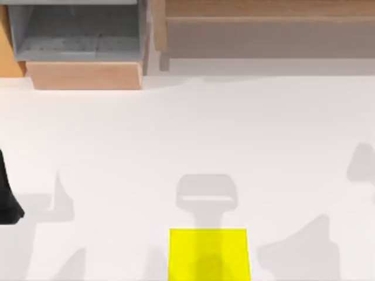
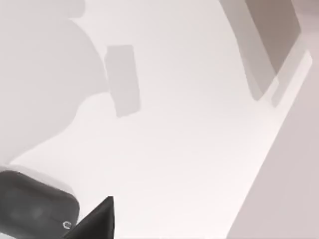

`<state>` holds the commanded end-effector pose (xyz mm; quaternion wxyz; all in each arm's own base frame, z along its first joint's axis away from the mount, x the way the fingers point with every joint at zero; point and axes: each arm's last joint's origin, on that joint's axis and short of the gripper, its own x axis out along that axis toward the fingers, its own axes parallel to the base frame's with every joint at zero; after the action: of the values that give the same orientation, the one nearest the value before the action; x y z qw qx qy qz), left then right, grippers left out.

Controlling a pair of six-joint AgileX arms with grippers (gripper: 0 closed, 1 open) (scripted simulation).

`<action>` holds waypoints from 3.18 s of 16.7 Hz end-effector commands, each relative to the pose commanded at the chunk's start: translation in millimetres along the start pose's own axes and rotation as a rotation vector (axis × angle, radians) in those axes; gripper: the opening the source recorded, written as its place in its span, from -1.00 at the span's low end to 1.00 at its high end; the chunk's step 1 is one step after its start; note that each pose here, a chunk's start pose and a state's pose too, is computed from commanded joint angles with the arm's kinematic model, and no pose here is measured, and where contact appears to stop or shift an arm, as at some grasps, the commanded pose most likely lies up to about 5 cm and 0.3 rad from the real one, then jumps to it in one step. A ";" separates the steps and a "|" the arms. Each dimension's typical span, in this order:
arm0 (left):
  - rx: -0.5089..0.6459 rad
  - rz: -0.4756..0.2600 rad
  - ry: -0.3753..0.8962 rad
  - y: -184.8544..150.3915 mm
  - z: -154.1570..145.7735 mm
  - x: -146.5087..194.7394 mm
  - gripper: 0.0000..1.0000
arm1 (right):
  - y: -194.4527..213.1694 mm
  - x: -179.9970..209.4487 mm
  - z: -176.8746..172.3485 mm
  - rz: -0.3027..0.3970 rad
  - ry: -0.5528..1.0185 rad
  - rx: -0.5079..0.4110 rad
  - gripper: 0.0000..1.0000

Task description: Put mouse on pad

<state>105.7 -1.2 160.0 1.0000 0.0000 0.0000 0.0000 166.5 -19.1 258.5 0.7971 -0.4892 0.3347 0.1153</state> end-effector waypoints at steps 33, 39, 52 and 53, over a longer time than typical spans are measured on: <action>0.000 0.000 0.000 0.0 0.0 0.0 1.00 | 26.4 190.3 -50.2 0.898 -0.049 -0.852 1.00; 0.000 0.000 0.000 0.0 0.0 0.0 1.00 | 26.4 190.3 -50.2 0.898 -0.049 -0.852 0.40; 0.000 0.000 0.000 0.0 0.0 0.0 1.00 | 26.4 190.3 -50.2 0.898 -0.049 -0.852 -1.00; 0.000 0.000 0.000 0.0 0.0 0.0 1.00 | 26.4 190.3 -50.2 0.898 -0.049 -0.852 -1.00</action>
<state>105.7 -1.2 160.0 1.0000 0.0000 0.0000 0.0000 274.5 -76.4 102.1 0.4128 -0.5730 0.4143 0.5742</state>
